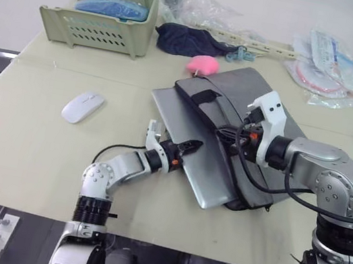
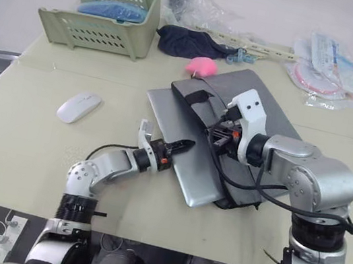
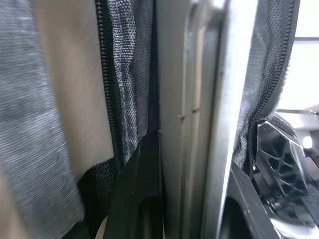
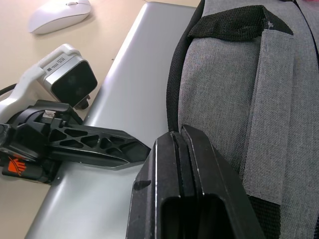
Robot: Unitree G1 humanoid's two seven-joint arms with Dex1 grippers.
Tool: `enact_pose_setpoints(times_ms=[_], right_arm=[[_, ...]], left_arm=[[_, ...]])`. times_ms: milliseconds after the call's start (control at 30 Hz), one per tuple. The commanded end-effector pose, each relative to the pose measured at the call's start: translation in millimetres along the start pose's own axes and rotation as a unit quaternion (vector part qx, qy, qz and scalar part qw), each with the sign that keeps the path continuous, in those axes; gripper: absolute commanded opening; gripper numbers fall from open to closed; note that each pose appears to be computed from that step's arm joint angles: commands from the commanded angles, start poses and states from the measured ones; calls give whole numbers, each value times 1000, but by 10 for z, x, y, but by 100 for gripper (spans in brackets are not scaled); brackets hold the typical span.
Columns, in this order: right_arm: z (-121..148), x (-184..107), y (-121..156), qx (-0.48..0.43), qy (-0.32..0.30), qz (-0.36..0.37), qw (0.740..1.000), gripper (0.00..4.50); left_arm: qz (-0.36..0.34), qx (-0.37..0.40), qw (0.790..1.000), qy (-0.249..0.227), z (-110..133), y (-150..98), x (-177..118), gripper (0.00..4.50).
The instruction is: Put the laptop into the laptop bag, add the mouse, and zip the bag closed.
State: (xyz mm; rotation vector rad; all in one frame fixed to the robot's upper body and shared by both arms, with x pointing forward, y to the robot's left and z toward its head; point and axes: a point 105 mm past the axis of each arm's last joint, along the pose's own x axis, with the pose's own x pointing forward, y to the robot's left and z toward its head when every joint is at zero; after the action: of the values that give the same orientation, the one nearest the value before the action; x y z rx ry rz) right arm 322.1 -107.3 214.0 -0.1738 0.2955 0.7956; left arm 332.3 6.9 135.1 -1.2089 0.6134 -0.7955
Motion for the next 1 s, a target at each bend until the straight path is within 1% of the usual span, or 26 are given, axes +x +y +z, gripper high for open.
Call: enact_pose_setpoints(times_ms=[33,133,300,500,733,800,1000], right_arm=[[124,-67,181,-14,-30,31,999,9],[116,-75,219,-11,-28,37,999,9],[120,-92,243,-12,-26,41,999,9],[156,-93,253,-8,-37,39,999,9],[185,-87,278,4,-48,44,998,9],[196,-78,278,10,-52,44,998,9],[206,-73,270,15,-53,38,998,9]], left_arm=[[-1,14,1000,20,-84,-17,167,32],[0,18,1000,24,-75,-9,227,32],[-17,30,999,38,-79,-70,313,32],[-35,27,998,51,-188,-125,380,32],[-44,11,998,38,-185,-161,431,32],[-48,8,998,38,-215,-185,457,32],[-58,-11,998,17,-201,-224,471,32]])
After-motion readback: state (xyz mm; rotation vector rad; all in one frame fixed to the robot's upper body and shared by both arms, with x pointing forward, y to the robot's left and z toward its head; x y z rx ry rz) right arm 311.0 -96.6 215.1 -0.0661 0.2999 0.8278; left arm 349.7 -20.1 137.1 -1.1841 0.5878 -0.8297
